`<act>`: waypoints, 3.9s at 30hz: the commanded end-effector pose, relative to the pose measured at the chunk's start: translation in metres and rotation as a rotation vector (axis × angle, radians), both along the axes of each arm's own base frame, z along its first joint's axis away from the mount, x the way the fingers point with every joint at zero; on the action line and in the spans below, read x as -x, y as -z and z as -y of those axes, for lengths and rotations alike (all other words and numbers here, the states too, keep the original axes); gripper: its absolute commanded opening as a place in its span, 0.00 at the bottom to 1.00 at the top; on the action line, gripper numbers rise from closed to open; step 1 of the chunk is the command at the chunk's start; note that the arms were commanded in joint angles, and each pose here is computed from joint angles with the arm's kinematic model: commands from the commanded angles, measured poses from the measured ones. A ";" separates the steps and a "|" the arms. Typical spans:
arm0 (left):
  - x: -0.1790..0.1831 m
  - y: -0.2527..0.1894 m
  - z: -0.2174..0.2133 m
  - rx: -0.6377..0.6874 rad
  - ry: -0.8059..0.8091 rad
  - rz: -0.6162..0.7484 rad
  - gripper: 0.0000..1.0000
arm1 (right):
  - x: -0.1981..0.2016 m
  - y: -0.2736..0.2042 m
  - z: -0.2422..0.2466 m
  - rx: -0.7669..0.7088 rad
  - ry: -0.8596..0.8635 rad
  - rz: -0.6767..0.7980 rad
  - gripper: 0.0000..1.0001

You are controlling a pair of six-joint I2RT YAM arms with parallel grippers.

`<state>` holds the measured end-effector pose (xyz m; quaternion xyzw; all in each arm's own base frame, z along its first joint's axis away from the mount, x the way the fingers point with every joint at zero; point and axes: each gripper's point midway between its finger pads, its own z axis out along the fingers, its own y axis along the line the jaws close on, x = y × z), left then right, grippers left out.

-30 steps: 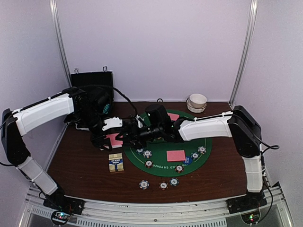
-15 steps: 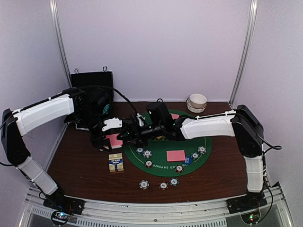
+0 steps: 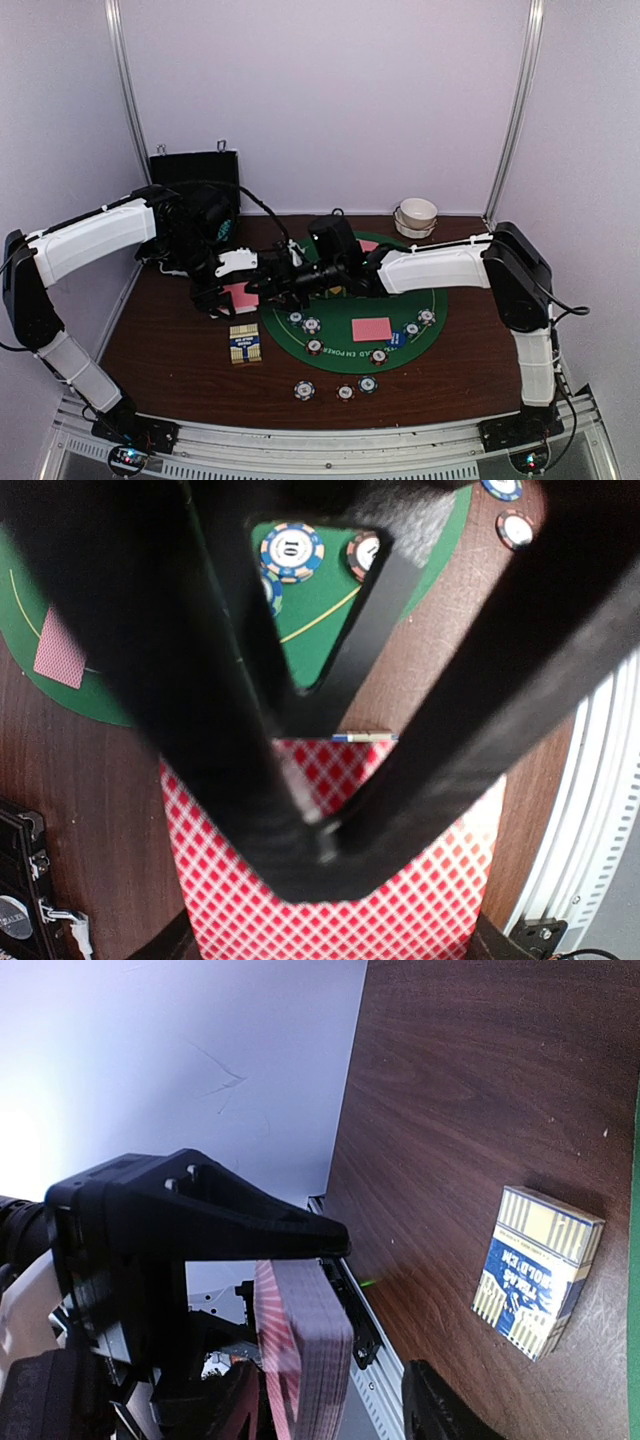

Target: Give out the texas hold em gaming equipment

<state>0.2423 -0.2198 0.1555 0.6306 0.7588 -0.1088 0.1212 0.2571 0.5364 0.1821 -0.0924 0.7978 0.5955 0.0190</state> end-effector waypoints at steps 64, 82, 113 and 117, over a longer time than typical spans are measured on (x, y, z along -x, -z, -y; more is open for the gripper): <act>-0.011 -0.004 -0.016 -0.047 -0.027 0.073 0.00 | -0.068 -0.037 0.086 -0.149 0.150 -0.056 0.00; -0.006 -0.010 -0.015 -0.021 -0.027 0.053 0.00 | -0.179 0.061 0.087 0.211 0.252 0.074 0.00; -0.003 -0.010 -0.015 -0.018 -0.030 0.041 0.00 | -0.214 0.094 0.077 0.351 0.246 0.190 0.64; -0.003 -0.010 -0.016 -0.021 -0.032 0.043 0.00 | -0.203 0.078 0.089 0.399 0.235 0.238 0.99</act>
